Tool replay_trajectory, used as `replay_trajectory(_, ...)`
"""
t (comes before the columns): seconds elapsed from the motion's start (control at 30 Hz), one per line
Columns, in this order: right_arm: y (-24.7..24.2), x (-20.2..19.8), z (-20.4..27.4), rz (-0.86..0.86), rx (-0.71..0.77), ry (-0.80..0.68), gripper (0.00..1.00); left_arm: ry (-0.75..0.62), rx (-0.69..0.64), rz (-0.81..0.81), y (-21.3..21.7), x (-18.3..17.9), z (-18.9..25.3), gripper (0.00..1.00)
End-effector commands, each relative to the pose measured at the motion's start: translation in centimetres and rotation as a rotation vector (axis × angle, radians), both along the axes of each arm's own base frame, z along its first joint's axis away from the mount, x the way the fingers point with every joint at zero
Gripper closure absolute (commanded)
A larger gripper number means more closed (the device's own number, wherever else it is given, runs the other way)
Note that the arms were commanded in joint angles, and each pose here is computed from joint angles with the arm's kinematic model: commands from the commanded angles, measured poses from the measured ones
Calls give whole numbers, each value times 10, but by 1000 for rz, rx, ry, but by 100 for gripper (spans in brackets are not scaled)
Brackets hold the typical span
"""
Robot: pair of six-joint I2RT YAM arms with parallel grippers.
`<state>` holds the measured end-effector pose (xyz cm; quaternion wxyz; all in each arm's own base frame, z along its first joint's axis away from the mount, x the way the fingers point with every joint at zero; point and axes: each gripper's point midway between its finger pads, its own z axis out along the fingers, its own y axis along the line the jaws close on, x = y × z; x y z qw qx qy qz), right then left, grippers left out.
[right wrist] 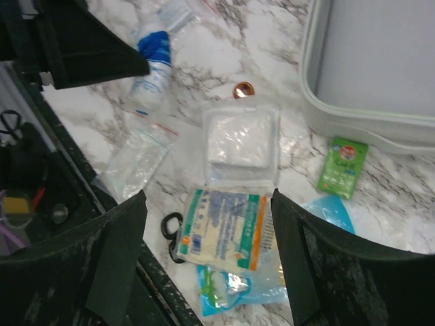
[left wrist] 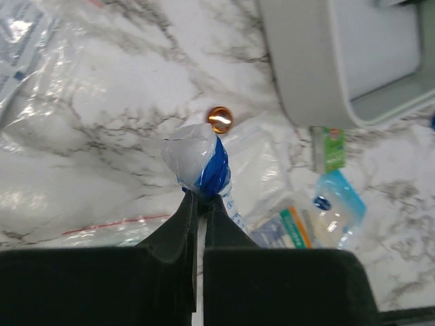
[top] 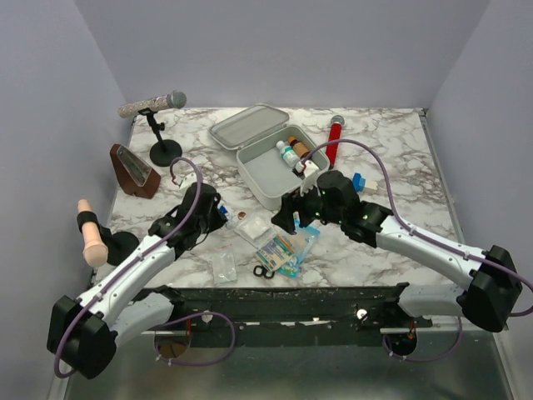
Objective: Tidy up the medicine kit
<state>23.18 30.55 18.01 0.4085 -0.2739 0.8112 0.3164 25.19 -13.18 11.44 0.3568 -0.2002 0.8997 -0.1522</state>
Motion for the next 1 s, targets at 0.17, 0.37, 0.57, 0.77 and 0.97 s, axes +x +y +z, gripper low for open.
replay_trajectory(0.17,56,-19,68,190,274,69,11,-255,-386,-260,-80,14,98,96)
replay_trajectory(0.37,67,-10,60,175,263,128,12,-351,-489,-333,-99,10,129,96)
replay_trajectory(0.57,64,-1,47,110,211,154,17,-355,-504,-347,-101,4,129,96)
replay_trajectory(0.77,63,7,46,74,199,136,32,-381,-523,-372,-105,2,136,96)
replay_trajectory(0.97,63,15,54,62,201,88,51,-377,-524,-379,-105,-1,132,96)
